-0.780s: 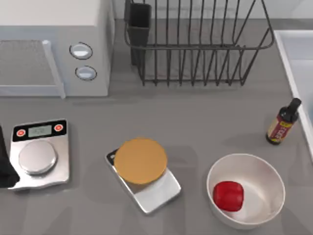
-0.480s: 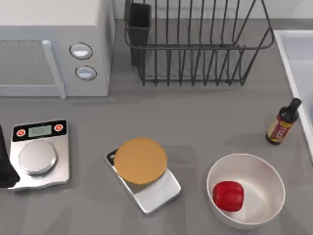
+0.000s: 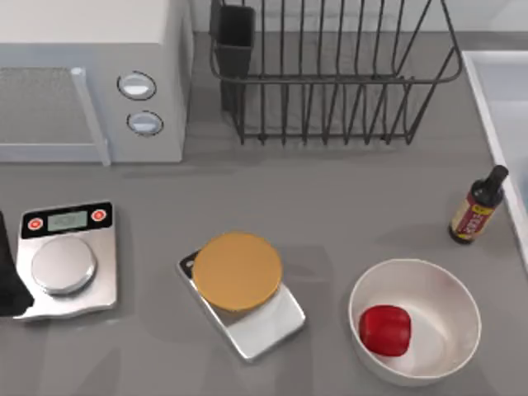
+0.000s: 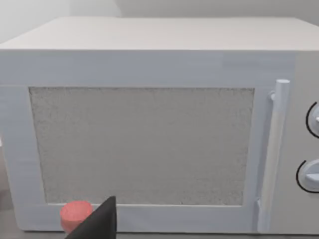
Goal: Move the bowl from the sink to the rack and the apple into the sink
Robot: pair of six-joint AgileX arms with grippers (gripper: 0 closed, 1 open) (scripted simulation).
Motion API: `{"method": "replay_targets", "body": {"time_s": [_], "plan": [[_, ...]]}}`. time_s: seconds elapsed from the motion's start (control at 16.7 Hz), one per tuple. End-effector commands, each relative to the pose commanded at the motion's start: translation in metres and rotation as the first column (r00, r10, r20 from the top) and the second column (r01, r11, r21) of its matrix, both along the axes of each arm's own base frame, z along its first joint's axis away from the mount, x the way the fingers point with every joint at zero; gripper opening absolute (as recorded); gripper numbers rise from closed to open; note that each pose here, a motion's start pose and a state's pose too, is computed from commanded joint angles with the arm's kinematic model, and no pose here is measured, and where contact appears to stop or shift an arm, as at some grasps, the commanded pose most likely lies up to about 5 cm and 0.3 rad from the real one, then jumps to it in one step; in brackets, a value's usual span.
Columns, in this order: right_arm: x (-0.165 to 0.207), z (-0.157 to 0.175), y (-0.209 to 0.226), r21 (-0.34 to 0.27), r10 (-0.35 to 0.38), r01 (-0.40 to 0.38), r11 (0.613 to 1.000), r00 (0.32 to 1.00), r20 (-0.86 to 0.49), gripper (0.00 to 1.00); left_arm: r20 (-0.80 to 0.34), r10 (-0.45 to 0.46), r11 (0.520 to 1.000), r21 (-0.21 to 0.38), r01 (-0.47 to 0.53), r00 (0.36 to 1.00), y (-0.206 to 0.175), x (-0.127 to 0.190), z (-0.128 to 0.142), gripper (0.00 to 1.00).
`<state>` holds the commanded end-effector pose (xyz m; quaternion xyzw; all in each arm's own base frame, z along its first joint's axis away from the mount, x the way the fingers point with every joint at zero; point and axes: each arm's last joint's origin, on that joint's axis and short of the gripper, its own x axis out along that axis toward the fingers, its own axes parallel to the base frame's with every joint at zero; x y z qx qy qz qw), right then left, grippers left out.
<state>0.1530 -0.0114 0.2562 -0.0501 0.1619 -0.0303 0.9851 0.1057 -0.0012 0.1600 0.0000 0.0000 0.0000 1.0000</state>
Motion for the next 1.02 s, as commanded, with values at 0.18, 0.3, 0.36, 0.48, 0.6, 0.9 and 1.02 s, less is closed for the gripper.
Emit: {"method": "replay_targets", "body": {"time_s": [0.18,0.3,0.36,0.48,0.6,0.9,1.02], "plan": [[0.047,0.032,-0.01,-0.035,-0.025,0.019,0.999,0.988,-0.155,1.0,0.0,0.0,1.0,0.0,0.0,1.0,0.0,0.0,0.0,1.0],[0.086,0.045,-0.021,-0.054,-0.04,0.026,0.998,0.963,-0.265,1.0,0.0,0.0,1.0,0.0,0.0,1.0,0.0,0.0,0.0,1.0],[0.107,0.048,-0.027,-0.061,-0.046,0.028,0.998,0.946,-0.32,1.0,0.0,0.0,1.0,0.0,0.0,1.0,0.0,0.0,0.0,1.0],[0.149,0.048,-0.042,-0.069,-0.056,0.03,0.997,0.903,-0.427,1.0,0.0,0.0,1.0,0.0,0.0,1.0,0.0,0.0,0.0,1.0],[0.19,0.039,-0.059,-0.068,-0.06,0.029,0.997,0.848,-0.526,1.0,0.0,0.0,1.0,0.0,0.0,1.0,0.0,0.0,0.0,1.0],[0.268,-0.008,-0.103,-0.032,-0.046,0.033,0.999,0.69,-0.722,1.0,0.0,0.0,1.0,0.0,0.0,1.0,0.0,0.0,0.0,1.0],[0.287,-0.03,-0.12,-0.012,-0.034,0.039,0.999,0.629,-0.776,1.0,0.0,0.0,1.0,0.0,0.0,1.0,0.0,0.0,0.0,1.0]]}}
